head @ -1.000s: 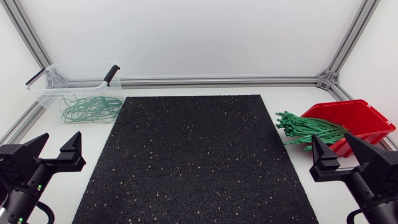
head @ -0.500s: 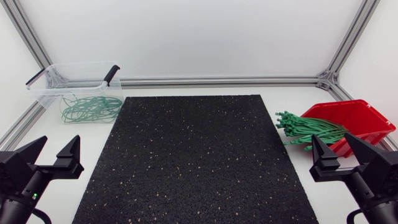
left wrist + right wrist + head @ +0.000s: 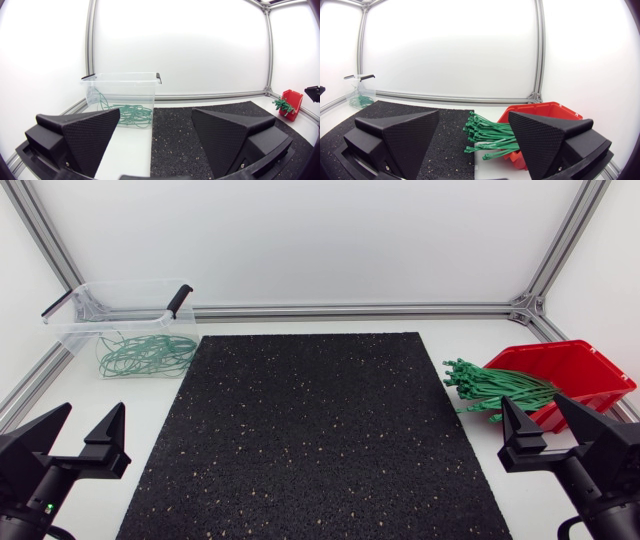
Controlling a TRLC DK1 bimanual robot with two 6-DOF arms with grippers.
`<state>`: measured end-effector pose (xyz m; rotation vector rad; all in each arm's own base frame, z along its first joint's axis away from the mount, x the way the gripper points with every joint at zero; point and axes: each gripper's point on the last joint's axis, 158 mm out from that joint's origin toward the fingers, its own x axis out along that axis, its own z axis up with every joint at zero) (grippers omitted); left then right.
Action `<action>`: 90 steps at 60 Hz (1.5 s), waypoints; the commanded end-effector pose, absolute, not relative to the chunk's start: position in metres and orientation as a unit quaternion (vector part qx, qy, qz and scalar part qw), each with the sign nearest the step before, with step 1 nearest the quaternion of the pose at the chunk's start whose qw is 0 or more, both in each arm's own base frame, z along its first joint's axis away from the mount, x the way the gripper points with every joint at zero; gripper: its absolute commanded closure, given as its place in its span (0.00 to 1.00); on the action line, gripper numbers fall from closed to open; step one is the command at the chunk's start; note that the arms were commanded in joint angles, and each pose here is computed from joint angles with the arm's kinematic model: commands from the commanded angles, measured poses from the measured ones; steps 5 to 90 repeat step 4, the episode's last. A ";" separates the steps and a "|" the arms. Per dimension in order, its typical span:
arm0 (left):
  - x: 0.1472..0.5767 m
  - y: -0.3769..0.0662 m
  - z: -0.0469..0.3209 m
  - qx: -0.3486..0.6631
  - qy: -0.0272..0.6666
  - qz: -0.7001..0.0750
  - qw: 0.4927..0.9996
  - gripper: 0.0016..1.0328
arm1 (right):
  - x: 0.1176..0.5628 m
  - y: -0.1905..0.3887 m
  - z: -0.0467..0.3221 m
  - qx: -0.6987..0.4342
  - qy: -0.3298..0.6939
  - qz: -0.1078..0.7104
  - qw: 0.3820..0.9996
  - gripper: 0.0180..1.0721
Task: Take a green cable tie from the red box, thread the tail through the head to close it, then place it in the transparent bin on the left.
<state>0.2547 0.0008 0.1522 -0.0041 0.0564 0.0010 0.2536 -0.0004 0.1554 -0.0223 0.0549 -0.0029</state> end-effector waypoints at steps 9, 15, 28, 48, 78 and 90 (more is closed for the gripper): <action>0.255 -0.003 0.131 0.000 0.048 -0.007 0.999 0.04 | 0.254 -0.002 0.149 0.000 0.028 -0.005 1.000 0.04; 0.255 -0.003 0.131 0.000 0.048 -0.007 0.999 0.04 | 0.254 -0.002 0.149 0.000 0.028 -0.005 1.000 0.04; 0.255 -0.003 0.131 0.000 0.048 -0.007 0.999 0.04 | 0.254 -0.002 0.149 0.000 0.028 -0.005 1.000 0.04; 0.255 -0.003 0.131 0.000 0.048 -0.007 0.999 0.04 | 0.254 -0.002 0.149 0.000 0.028 -0.005 1.000 0.04; 0.255 -0.003 0.131 0.000 0.048 -0.007 0.999 0.04 | 0.254 -0.002 0.149 0.000 0.028 -0.005 1.000 0.04; 0.255 -0.003 0.131 0.000 0.048 -0.007 0.999 0.04 | 0.254 -0.002 0.149 0.000 0.028 -0.005 1.000 0.04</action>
